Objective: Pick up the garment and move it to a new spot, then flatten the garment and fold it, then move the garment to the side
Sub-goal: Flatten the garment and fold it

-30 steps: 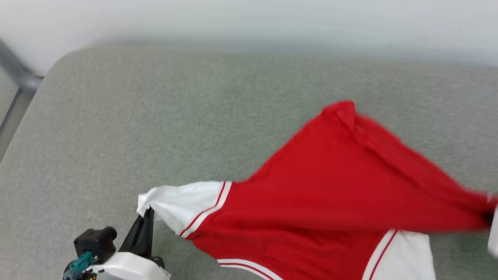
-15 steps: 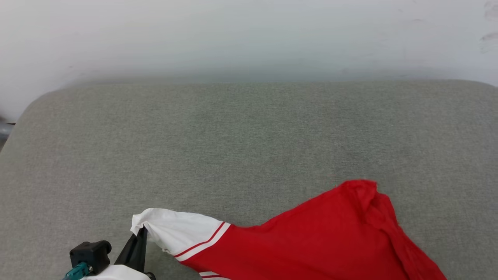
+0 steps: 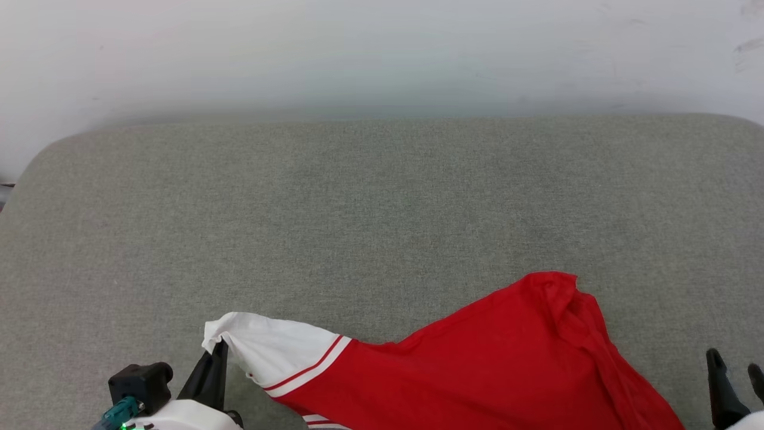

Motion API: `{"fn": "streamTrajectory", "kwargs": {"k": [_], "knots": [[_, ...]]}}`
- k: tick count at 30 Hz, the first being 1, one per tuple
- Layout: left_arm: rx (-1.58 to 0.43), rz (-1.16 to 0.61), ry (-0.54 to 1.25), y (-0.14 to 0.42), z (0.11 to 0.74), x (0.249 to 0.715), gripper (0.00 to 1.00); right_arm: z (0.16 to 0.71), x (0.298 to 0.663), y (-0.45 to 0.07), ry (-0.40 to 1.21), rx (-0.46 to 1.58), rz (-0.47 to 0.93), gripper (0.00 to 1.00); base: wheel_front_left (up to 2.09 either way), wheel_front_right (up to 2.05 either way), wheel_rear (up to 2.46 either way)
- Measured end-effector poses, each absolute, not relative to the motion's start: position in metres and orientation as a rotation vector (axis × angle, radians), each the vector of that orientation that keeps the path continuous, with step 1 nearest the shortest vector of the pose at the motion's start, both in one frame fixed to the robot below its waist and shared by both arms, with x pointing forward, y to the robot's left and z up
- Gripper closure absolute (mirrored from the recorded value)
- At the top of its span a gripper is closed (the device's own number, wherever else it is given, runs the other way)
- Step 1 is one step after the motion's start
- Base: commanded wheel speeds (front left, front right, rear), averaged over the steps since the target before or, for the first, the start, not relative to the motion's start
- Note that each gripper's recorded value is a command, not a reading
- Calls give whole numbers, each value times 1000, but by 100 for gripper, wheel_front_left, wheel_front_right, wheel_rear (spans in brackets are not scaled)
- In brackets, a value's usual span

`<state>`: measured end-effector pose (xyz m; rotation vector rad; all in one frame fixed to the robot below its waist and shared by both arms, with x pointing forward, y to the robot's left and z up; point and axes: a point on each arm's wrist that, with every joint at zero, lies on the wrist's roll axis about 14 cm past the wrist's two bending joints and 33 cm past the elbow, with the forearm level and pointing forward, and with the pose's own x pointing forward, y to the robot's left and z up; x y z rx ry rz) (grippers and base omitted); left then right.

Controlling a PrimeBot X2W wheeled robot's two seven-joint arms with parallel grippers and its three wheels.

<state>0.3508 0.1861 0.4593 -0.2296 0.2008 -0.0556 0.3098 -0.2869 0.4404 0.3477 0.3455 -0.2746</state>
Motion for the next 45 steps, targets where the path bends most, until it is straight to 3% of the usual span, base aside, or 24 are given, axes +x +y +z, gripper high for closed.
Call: {"fn": "streamTrajectory", "kwargs": {"k": [4,8,17,24,30,31,33,38,45], "knots": [[-235,-56,185,185,461,356,100,455,343,-273,264,310,-224,0,0,0,0],[-240,-68,167,179,465,364,100,458,380,-244,308,243,-92,0,0,0,0],[-251,-81,130,175,469,382,100,435,427,-183,702,-15,241,0,0,0,0],[-255,-79,123,175,464,396,100,414,446,-162,892,-179,355,0,0,0,0],[-264,-65,152,177,449,403,100,368,436,-168,1126,-250,385,0,0,0,0],[-266,-62,154,177,447,403,100,363,434,-169,1158,-244,386,50,0,0,0],[-265,-55,160,179,444,403,100,359,434,-167,1188,-242,394,100,0,0,0],[-266,-45,159,183,443,401,100,360,433,-164,1193,-226,401,100,0,0,0],[-234,-23,81,200,470,403,100,403,460,-160,969,-182,372,100,0,0,0]]}}
